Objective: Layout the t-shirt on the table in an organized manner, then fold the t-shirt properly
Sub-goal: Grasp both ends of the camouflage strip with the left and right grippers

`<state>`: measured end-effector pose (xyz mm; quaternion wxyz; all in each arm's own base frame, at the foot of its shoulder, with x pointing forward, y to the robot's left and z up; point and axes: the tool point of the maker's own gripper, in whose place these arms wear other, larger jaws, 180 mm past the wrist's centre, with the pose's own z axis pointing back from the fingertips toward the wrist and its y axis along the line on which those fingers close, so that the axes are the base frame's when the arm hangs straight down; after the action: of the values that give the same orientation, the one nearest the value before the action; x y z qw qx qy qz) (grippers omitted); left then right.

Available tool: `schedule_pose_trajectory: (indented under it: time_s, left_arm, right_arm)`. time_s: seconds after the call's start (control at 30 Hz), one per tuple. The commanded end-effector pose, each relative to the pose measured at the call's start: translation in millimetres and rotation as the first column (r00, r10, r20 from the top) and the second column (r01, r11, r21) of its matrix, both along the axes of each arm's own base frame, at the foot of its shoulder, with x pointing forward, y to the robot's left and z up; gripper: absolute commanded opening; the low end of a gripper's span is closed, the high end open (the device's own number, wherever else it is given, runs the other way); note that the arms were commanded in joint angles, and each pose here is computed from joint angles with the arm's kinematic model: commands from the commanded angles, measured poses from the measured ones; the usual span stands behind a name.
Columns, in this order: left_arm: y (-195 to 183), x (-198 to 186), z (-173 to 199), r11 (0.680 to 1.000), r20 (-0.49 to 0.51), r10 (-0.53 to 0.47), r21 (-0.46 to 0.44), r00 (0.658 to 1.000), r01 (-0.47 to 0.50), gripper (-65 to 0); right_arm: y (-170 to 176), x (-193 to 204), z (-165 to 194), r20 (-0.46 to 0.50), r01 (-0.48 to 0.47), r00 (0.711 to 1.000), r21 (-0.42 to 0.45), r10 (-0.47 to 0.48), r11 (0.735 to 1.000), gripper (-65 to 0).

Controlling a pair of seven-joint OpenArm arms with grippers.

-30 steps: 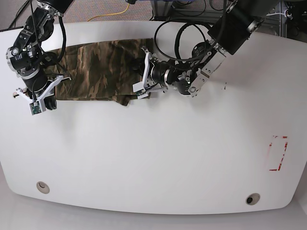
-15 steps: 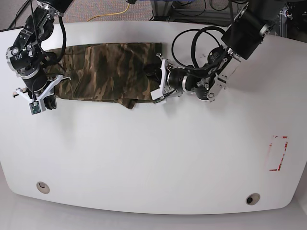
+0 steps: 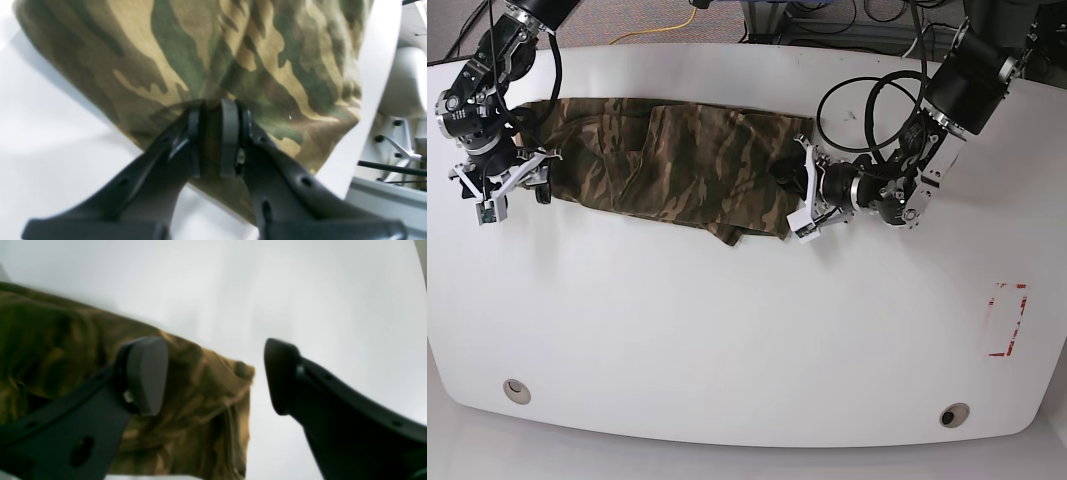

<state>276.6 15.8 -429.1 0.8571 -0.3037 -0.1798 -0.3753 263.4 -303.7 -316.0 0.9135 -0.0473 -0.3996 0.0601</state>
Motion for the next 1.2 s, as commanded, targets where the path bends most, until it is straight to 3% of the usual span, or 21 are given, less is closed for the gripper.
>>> schedule_pose_trajectory:
  time_s: [0.0,0.2,0.3,0.57,0.9,1.17]
  left_arm:
    - [54,-7,-29,0.966,-0.03,-0.01,0.256,1.0,0.017,-57.6]
    - [57,-6,-29,0.965,-0.027,-0.007,0.261,1.0,0.014,-57.6]
    - [64,-6,-29,0.962,-0.027,-0.003,0.274,1.0,0.01,-57.6]
    - [67,-7,-23,0.962,-0.005,-0.019,0.273,1.0,0.019,-57.6]
    - [76,-16,-27,0.957,-0.018,-0.02,0.289,1.0,0.024,-57.6]
    - [82,-13,-25,0.961,-0.013,0.022,0.278,1.0,-0.018,-57.8]
  right_arm:
    - [-1,12,19,0.072,-0.009,0.997,0.009,0.008,1.0,-16.2]
    - [-5,11,7,0.02,-0.017,1.0,0.086,0.016,0.996,-10.3]
    - [-8,12,-7,-0.027,-0.017,0.999,0.186,0.022,0.982,-6.5]
    - [-16,10,-25,-0.034,-0.004,0.999,0.463,0.022,0.886,-4.9]
    - [-46,3,-29,-0.058,0.055,0.998,0.571,-0.027,0.819,-4.9]
    - [-58,-11,-43,-0.097,0.119,0.993,0.656,-0.073,0.745,-4.9]
